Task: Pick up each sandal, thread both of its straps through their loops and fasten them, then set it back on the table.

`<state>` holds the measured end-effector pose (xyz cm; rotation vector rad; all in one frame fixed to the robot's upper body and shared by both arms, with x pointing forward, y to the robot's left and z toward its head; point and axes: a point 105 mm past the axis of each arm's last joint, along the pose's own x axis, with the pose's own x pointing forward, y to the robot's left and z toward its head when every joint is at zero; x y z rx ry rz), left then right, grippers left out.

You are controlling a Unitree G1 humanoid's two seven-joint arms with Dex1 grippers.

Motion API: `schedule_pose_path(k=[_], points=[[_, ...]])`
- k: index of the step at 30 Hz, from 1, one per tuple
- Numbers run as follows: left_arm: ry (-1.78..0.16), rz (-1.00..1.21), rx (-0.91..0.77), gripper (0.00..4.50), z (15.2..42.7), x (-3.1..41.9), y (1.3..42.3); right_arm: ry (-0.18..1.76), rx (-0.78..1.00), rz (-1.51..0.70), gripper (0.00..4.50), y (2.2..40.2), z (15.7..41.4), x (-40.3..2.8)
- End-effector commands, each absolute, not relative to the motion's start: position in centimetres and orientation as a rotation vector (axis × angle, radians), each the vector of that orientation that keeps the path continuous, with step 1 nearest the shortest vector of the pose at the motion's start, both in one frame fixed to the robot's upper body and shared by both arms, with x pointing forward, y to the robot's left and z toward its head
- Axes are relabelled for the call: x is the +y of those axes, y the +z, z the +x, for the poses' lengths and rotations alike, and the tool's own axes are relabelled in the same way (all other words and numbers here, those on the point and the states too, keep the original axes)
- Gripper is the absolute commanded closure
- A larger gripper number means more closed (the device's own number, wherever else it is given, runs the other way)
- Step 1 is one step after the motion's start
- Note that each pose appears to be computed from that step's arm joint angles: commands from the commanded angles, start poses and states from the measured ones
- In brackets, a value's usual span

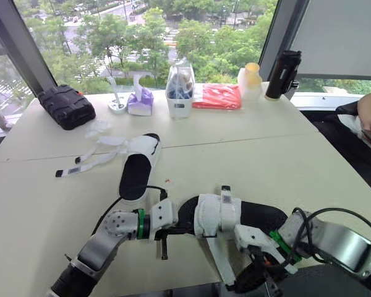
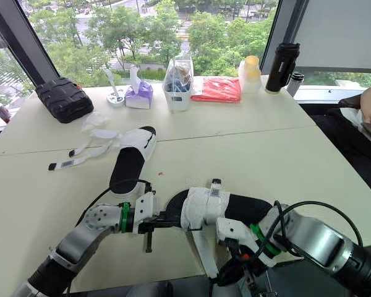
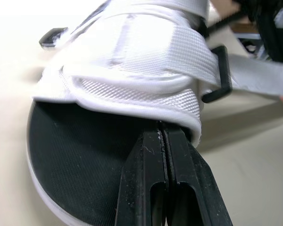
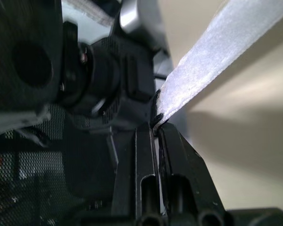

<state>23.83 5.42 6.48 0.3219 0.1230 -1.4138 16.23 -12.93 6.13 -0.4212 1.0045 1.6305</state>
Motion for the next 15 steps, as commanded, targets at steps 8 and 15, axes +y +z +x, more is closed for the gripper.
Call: schedule_pose_path(k=[8,15], points=[[-1.425,0.317,0.3,4.5,22.4,6.3,3.3,1.699,0.899,-0.511,4.49,9.7,16.6,-13.3],[-1.422,0.316,0.298,4.5,22.6,6.3,3.2,1.678,0.67,-0.544,4.49,16.9,19.6,-12.2]])
